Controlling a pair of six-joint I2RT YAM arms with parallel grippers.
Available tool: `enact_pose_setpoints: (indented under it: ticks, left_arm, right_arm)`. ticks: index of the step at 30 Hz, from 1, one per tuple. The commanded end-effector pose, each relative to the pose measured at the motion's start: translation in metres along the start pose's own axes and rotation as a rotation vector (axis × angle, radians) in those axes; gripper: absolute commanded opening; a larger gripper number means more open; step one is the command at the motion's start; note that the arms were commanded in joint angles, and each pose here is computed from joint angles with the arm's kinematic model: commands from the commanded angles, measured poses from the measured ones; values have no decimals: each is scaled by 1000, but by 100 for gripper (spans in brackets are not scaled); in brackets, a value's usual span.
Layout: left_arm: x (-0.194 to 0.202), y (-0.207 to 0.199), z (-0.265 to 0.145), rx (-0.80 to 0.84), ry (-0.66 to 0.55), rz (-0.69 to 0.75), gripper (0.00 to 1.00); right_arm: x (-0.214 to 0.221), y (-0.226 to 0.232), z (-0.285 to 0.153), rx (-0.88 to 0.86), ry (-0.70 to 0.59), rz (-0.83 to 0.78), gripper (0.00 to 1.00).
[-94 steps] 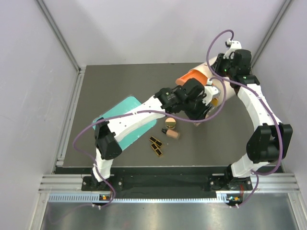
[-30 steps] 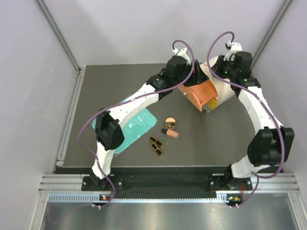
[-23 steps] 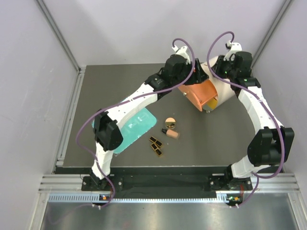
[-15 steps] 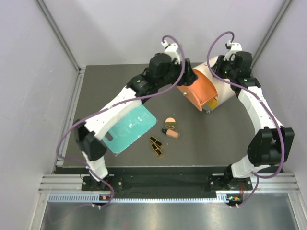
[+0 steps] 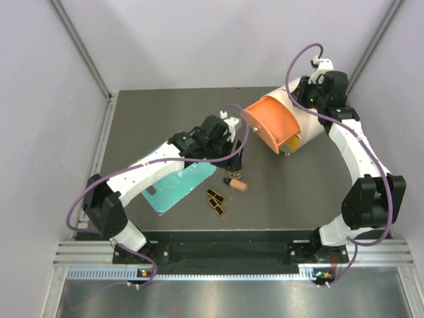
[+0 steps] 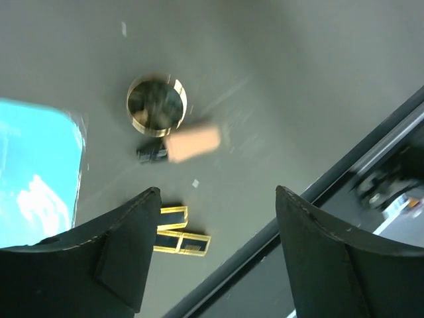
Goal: Organize the makeup
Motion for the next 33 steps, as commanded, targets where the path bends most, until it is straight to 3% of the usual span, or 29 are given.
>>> enact_pose_setpoints:
  ticks: [1,5,16,28,33]
  left_arm:
    - [22,11,11,3,124,57,77]
    - [39,18,35,19,275,54,77]
    - [58,39,92,1,421,128,80]
    - [31,32,95,-56,344,263,81]
    - [37,36,100,-56,384,273,81]
  right_arm:
    - [94,1,2,6,444,100,24]
    - [93,0,2,7,443,97,24]
    - [91,-1,7,8,450,95,24]
    - [92,-2,8,11,461,92,24]
    - [91,-3,11,10,462,93,24]
Point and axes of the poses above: each gripper's point midway between its finger pads, its own z axis out along the fingers, its own y axis along the line the jaws close on, x = y × z, the point moved 9 cm from there along -z, back along the fingers, and after that the axes turned 7 degrees about -z, right-handed, at the moved point
